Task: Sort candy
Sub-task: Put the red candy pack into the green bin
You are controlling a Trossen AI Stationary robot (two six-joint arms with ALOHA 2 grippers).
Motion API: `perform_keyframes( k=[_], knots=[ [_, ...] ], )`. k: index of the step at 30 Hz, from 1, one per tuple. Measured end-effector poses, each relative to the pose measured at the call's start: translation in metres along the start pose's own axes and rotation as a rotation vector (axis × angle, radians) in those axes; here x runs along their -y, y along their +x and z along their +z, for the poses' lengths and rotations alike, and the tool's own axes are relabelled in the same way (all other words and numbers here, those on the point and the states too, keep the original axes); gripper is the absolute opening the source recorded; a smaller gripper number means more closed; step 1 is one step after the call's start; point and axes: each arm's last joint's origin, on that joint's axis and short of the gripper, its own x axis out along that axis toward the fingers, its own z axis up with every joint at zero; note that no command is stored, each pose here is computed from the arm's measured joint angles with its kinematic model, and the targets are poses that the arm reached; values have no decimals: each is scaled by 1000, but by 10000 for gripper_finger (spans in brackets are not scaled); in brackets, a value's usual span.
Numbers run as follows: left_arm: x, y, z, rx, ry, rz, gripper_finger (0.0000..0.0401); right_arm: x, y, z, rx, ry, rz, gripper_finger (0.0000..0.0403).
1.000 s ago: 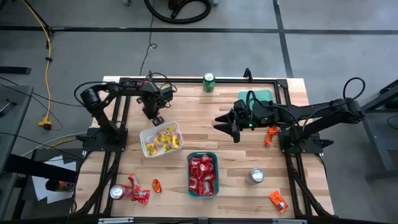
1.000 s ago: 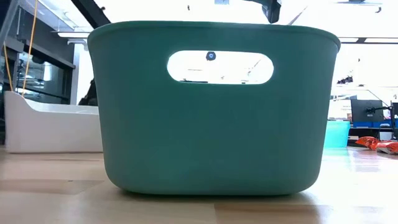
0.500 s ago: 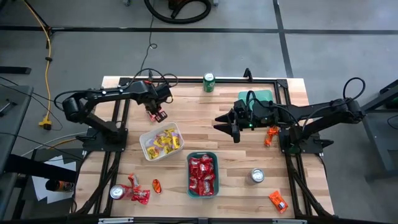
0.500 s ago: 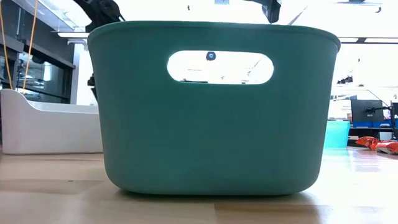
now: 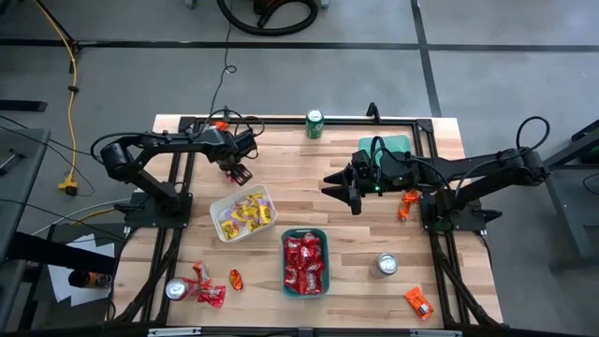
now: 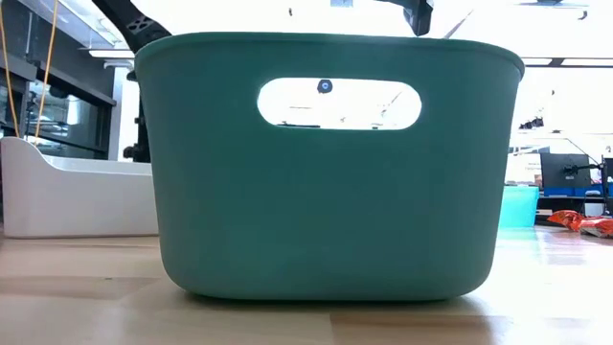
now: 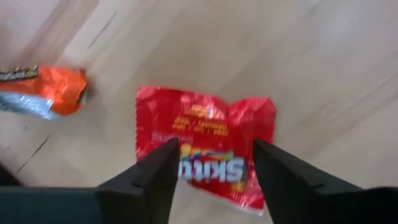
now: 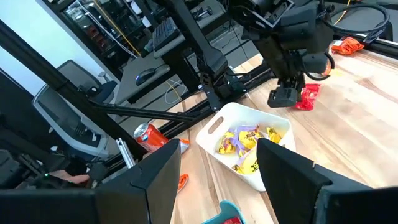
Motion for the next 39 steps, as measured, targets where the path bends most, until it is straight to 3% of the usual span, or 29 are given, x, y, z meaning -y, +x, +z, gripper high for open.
perform_keyframes(
  k=[5, 13, 16, 21, 25, 28, 31, 35, 39],
  knots=[
    [0, 10, -7, -9, -7, 1, 218, 0, 0, 0, 0, 6, 0, 206],
    [-3, 27, -15, -87, -8, 32, 214, 0, 0, 0, 0, 24, 0, 206],
    [-3, 27, -15, -86, 3, 50, 168, 0, 0, 0, 0, 45, 0, 206],
    [-6, 10, -11, -83, 49, 39, 22, 0, 0, 0, 1, 47, 0, 206],
    [-12, -29, 0, 88, 20, -9, 21, 0, 0, 0, 1, 42, 1, 206],
    [-13, -65, -1, 280, -30, -149, 8, 0, 0, 1, 8, 40, 5, 206],
    [-6, -107, -7, 561, -62, -375, 7, -1, 0, 1, 7, 21, 6, 206],
    [12, -147, -29, 861, -95, -640, 7, -4, 0, 0, 13, -32, 24, 206],
    [40, -173, -55, 1111, -53, -915, 7, -9, -1, 2, 50, -89, 60, 206]
  ],
)
